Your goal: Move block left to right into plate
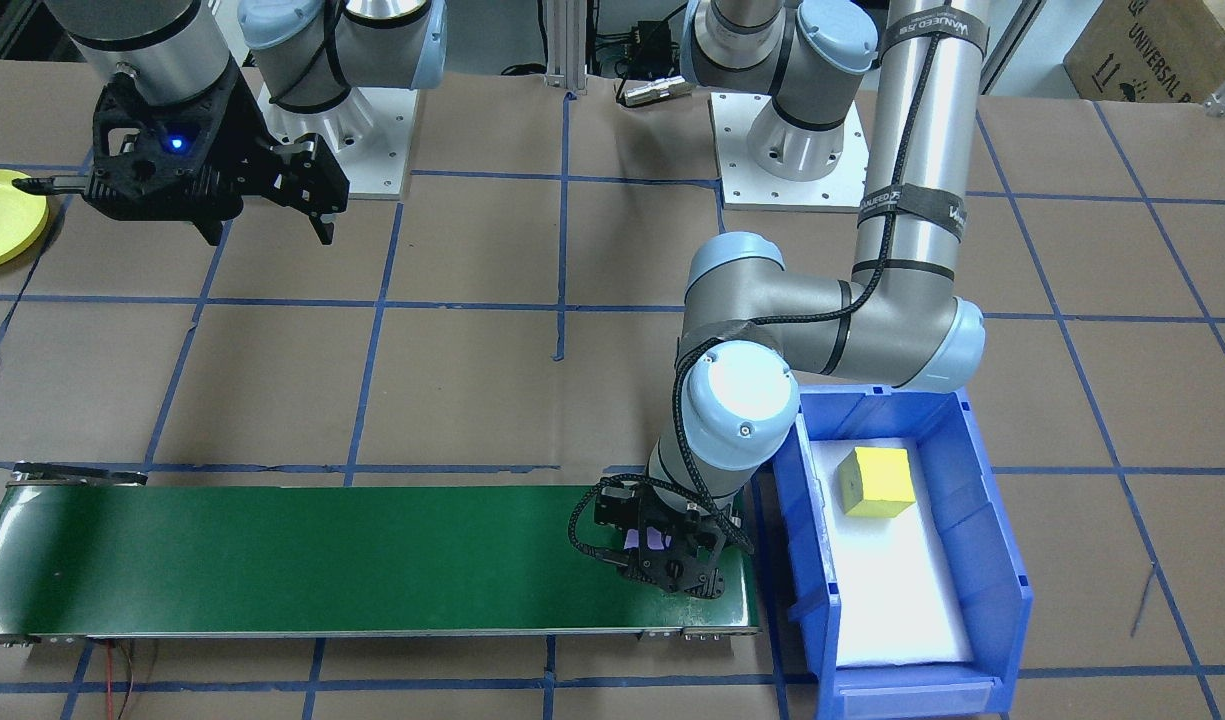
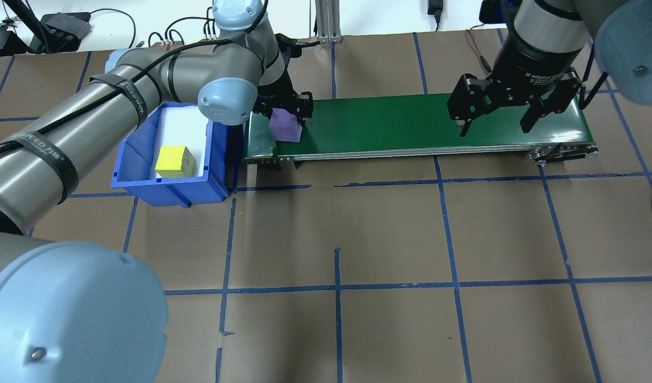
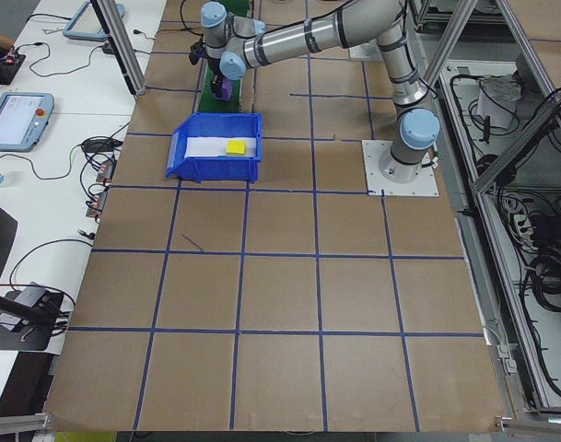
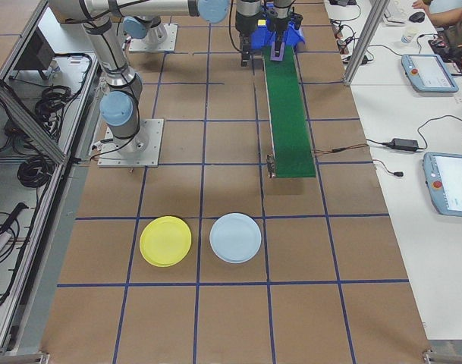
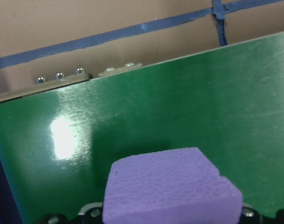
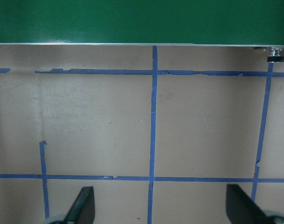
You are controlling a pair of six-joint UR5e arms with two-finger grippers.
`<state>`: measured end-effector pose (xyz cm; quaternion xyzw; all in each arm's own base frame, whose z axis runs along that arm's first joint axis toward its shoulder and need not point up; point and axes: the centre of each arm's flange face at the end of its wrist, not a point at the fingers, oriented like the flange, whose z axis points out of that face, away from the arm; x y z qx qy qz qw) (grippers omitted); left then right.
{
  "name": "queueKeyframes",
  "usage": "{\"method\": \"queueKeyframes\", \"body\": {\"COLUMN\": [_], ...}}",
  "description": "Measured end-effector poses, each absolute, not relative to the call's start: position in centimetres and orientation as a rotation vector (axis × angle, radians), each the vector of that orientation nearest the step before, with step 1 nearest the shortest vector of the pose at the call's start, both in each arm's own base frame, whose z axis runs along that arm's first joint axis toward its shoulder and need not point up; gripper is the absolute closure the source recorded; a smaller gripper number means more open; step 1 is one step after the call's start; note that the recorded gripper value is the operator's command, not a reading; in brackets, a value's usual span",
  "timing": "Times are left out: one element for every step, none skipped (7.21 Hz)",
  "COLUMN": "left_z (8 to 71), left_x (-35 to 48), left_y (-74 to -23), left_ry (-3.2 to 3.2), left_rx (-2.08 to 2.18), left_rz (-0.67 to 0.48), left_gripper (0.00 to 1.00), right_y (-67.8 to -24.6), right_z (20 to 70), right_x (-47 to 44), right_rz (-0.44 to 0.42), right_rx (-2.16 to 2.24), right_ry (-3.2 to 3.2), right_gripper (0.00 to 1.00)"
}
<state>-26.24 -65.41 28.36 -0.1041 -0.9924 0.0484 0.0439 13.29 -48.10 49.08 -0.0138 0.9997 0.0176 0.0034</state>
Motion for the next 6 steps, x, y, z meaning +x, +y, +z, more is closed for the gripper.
{"method": "queueKeyframes", "body": {"left_z": [31.9, 36.5, 40.6, 42.3, 42.5, 41.6], "left_x": [-26.2, -25.7, -23.9, -20.7, -16.8, -12.9], "left_y": [-64.7, -63.4, -62.1, -61.5, -61.3, -61.2], "left_ry": [-3.023, -3.007, -2.998, -3.004, -3.020, -3.041], "left_rx": [-0.312, -0.307, -0.281, -0.241, -0.236, -0.259], "left_rz": [0.225, 0.309, 0.359, 0.360, 0.342, 0.295], "left_gripper": [0.00, 0.00, 0.00, 0.00, 0.00, 0.00], "right_y": [-48.1, -48.2, -48.3, -48.6, -49.4, -50.9], "right_z": [49.0, 49.0, 49.0, 49.3, 49.6, 49.3], "right_x": [13.2, 13.2, 12.9, 12.3, 10.8, 8.3], "right_rz": [0.056, 0.058, 0.058, 0.044, 0.027, 0.035], "right_rx": [-0.041, -0.039, -0.036, -0.035, -0.033, -0.025], "right_ry": [3.134, 3.135, 3.137, 3.138, 3.135, 3.131], "right_gripper": [0.00, 0.00, 0.00, 0.00, 0.00, 0.00]}}
